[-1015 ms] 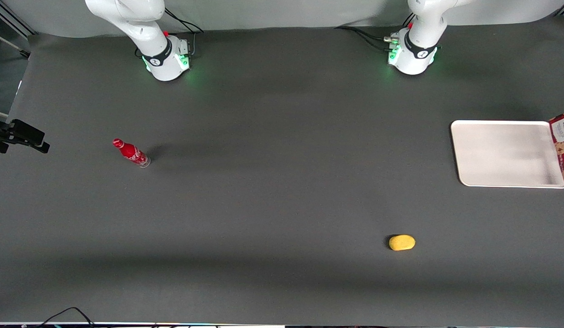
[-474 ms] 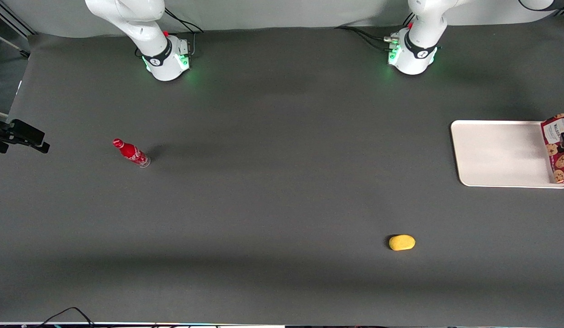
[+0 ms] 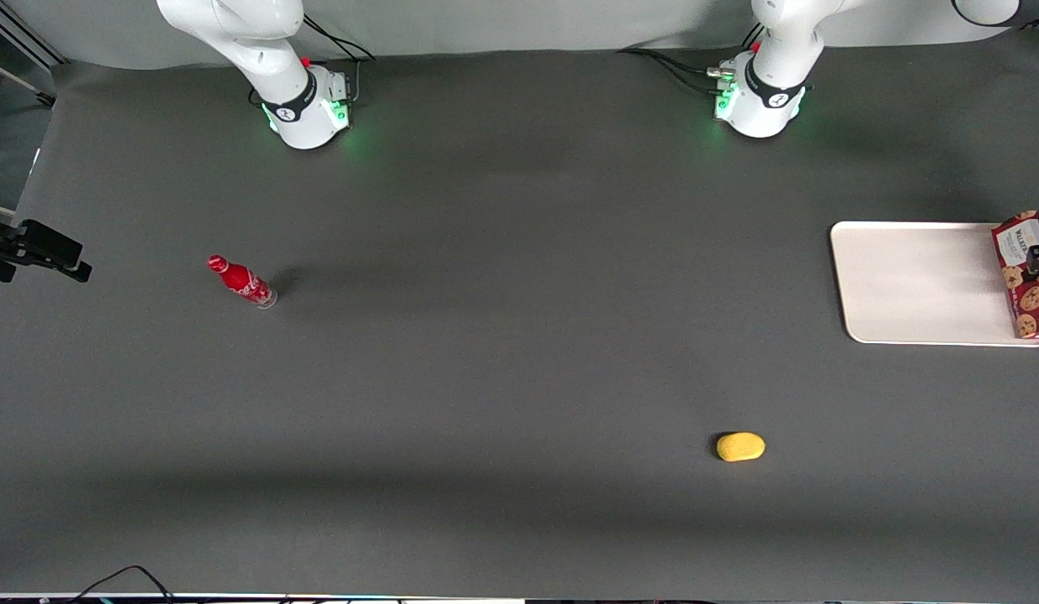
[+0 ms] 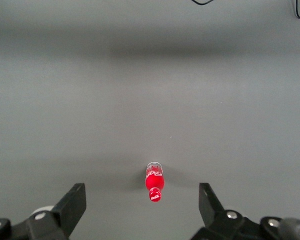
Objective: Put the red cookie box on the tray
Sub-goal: 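Lower the cookie box onto the tray's edge with the left gripper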
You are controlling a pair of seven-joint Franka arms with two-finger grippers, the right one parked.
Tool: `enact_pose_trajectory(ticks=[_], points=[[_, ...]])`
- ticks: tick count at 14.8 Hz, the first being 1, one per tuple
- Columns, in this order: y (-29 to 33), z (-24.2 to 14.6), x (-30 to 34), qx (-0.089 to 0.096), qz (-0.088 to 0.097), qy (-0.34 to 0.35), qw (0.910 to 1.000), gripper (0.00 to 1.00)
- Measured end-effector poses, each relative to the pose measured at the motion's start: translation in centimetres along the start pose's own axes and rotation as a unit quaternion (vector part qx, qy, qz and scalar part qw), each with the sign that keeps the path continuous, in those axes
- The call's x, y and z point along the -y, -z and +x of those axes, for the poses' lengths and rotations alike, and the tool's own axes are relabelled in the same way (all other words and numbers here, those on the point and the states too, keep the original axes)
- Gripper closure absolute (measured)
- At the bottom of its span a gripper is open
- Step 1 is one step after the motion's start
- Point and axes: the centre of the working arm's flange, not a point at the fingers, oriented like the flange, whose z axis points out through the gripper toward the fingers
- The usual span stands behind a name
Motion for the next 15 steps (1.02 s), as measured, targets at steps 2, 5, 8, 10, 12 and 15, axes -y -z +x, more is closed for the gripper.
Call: enact_pose_trajectory(ticks=[2, 5, 8, 10, 12, 15], points=[[0.0, 0.0, 0.0, 0.0, 0.0, 0.0, 1.0, 0.61], [0.7, 0.9, 0.3, -0.007, 0.005, -0.005, 0.9999, 0.3], [3.6, 4.1, 0.1, -0.018, -0.013, 0.003, 0.9997, 0.0], [7.7, 7.7, -1.2, 0.009, -0.031, 0.034, 0.9989, 0.0], [13.8, 11.6, -3.6, 0.022, -0.035, 0.064, 0.9971, 0.0], [23.7, 16.1, -9.5, 0.017, -0.038, 0.08, 0.9959, 0.0]])
